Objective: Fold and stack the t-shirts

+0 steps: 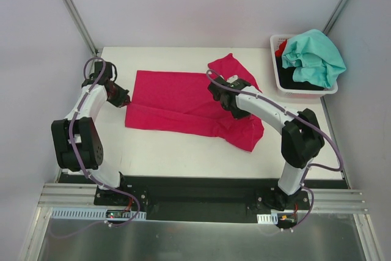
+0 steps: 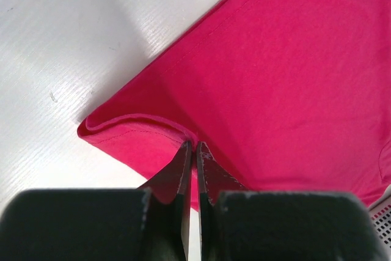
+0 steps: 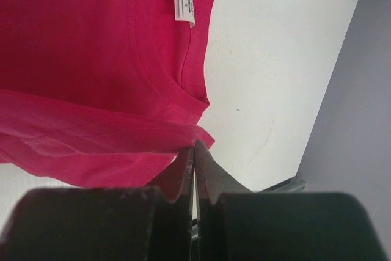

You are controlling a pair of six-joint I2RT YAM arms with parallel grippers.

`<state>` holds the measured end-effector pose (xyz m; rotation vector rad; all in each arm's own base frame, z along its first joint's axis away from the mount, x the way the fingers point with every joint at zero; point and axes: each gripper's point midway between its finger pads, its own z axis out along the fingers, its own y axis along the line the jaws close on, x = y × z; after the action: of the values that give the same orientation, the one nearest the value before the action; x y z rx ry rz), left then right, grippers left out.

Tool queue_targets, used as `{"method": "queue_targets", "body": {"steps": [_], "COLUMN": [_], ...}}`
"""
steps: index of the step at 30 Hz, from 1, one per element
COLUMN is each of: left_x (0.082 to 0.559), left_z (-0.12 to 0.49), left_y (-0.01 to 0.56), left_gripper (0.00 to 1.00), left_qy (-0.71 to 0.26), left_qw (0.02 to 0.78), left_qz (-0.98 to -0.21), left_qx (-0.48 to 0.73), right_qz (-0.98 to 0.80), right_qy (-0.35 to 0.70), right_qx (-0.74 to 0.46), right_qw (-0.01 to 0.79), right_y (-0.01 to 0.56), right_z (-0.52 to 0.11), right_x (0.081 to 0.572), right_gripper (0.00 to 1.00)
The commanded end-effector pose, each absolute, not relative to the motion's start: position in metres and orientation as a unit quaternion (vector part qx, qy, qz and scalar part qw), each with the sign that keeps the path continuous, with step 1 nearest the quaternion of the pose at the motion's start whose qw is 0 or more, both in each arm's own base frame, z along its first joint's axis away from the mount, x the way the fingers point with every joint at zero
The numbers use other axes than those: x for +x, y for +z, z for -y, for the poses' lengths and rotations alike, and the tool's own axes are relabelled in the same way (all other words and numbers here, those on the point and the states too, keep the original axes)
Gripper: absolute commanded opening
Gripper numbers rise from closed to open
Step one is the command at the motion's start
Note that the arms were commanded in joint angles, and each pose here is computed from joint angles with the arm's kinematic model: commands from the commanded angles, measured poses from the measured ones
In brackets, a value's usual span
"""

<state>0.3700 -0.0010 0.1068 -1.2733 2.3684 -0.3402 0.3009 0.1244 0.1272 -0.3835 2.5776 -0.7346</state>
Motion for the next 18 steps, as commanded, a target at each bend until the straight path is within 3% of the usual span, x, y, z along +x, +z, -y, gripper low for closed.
{"method": "queue_targets", "body": {"steps": [1, 18], "left_x": [0.379, 0.397], "left_z": [-0.001, 0.008], "left_y": [0.114, 0.093], "left_gripper": [0.0, 0.0], "left_qy": [-0.119, -0.114], "left_qw": [0.227, 0.201], "left_qz": [-0.851, -0.861], "left_qx": [-0.458, -0.453], "right_qz": [-0.928, -0.931], "right_qy": [-0.265, -0.267], "right_qx": [-0.141, -0.132], "right_qw": [0.222, 0.209], "right_y": [0.133, 0.127], "right_z": [-0.128, -0.121], "right_x": [0.315, 0.342], "right_gripper": [0.01, 0.01]}}
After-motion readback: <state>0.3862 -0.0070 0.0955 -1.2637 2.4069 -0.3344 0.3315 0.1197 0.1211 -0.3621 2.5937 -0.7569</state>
